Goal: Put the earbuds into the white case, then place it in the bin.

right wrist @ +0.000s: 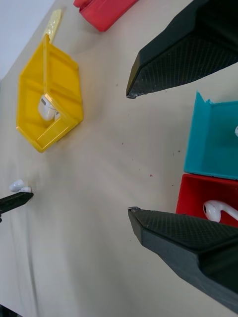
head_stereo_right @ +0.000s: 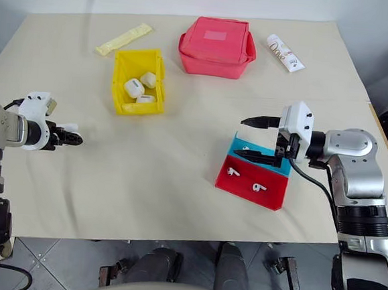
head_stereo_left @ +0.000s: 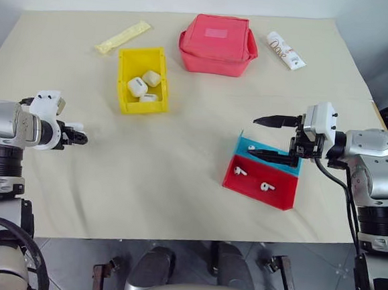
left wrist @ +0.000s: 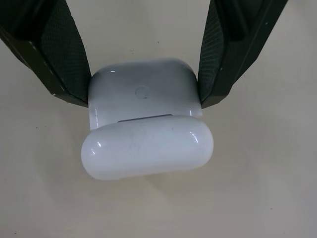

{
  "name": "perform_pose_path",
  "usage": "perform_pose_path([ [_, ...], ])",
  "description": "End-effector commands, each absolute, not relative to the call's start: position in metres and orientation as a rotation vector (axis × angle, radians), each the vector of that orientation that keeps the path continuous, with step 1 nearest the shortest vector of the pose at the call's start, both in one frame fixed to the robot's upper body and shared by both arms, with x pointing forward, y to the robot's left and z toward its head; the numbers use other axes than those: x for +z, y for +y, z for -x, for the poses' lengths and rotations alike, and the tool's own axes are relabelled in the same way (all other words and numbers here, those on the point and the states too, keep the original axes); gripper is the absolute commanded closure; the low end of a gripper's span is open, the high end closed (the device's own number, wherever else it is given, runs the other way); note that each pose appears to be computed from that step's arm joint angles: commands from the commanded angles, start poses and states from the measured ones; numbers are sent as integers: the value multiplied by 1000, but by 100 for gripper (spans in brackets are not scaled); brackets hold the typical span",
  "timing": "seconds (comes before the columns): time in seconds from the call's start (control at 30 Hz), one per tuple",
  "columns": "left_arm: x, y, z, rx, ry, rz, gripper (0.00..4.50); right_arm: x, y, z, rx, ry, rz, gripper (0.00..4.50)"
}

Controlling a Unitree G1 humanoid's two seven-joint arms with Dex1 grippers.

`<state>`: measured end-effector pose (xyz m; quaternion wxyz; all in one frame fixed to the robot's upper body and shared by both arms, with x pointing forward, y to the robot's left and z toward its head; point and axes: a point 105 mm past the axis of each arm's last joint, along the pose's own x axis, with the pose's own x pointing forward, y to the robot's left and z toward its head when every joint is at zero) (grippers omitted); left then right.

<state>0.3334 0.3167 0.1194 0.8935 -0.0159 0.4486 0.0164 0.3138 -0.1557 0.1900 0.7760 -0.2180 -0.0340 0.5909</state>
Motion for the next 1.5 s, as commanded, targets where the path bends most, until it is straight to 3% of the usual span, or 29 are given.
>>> perform_pose_path([
  [0.03,117,301,-333,-121,780,-59,165,204,-164,-313,1243,-107,502,82],
  [0.1,131,286,-335,-229,629,-143,165,204,-167,-312,1233,-105,504,82],
  [0.23,186,231,-327,-565,22,-101,165,206,-169,-305,1204,-93,490,82],
  [0.4,197,194,-304,-830,-273,-82,165,202,-174,-296,1139,-64,475,82],
  [0.57,188,167,-296,-1012,-367,-56,165,199,-181,-296,1027,-11,458,82],
  [0.77,150,126,-281,-1332,-421,-87,165,192,-198,-289,823,69,514,82],
  [1.0,134,103,-266,-1490,-440,-69,165,164,-205,-250,761,314,546,82],
  [1.13,133,97,-271,-1493,-442,-60,165,163,-203,-238,716,366,533,177],
  [1.33,133,87,-272,-1510,-454,-42,165,167,-187,-221,724,415,540,177],
  [1.47,131,87,-264,-1533,-451,-39,165,169,-173,-212,764,446,544,266],
  [1.5,130,87,-264,-1533,-448,-40,165,169,-172,-214,764,460,548,266],
])
